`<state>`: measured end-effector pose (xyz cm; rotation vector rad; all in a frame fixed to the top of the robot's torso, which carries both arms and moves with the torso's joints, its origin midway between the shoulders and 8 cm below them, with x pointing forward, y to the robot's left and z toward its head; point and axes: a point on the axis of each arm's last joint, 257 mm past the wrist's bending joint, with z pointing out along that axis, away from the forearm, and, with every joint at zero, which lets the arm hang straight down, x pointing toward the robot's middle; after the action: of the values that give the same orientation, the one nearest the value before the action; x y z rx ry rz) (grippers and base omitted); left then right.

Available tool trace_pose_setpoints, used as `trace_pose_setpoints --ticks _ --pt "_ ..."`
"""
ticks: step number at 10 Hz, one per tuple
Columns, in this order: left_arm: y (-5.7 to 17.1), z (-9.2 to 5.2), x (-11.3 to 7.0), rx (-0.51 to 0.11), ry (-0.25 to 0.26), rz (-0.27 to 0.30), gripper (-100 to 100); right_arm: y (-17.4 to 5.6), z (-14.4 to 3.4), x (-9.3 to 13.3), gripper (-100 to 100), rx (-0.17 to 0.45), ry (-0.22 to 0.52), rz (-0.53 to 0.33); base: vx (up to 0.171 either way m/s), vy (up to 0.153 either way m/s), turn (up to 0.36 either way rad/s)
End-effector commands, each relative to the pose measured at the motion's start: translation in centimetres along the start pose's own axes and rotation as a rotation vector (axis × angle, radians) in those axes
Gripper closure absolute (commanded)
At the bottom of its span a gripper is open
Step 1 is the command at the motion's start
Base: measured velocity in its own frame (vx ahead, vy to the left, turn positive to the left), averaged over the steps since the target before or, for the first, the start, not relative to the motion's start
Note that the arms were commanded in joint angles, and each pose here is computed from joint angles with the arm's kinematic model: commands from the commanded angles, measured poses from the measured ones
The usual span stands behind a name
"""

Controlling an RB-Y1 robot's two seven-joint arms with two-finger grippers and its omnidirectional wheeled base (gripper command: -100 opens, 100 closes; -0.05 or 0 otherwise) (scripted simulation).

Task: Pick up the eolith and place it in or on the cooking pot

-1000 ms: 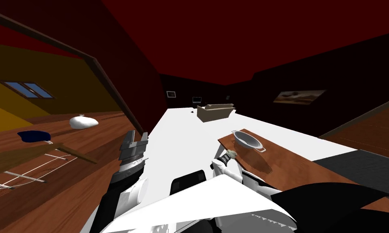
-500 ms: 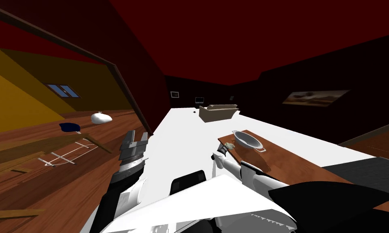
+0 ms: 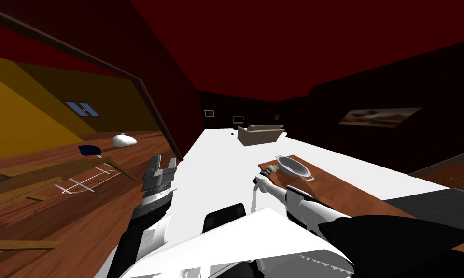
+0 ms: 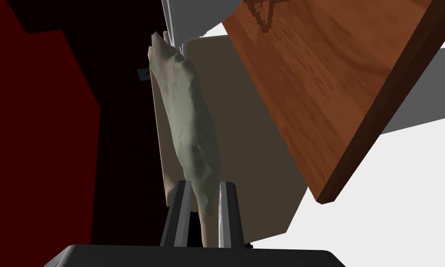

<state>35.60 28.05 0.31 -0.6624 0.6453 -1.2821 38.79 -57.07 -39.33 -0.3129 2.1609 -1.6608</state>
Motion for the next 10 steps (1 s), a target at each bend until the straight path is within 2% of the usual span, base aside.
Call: trace_pose_setpoints --ticks 1,3,4,7,10 --pt "0.0 0.0 0.0 0.0 0.0 0.0 0 -2.0 1.7 -1.8 100 0.009 -0.034 -0.014 -0.06 -0.095 0.03" --pt "0.0 0.0 0.0 0.0 0.0 0.0 0 -4.8 3.8 -3.6 100 0.026 -0.071 -0.037 -0.072 -0.159 -0.003" --pt "0.0 0.0 0.0 0.0 0.0 0.0 0 -4.7 3.8 -3.7 100 0.022 -0.075 -0.037 -0.032 -0.142 0.009" --pt "0.0 0.0 0.0 0.0 0.0 0.0 0 -7.9 6.3 -5.7 100 0.033 -0.124 -0.074 -0.036 -0.134 -0.034" --pt "0.0 0.0 0.0 0.0 0.0 0.0 0 -9.9 8.0 -6.6 100 0.029 -0.158 -0.112 -0.02 -0.178 -0.06"
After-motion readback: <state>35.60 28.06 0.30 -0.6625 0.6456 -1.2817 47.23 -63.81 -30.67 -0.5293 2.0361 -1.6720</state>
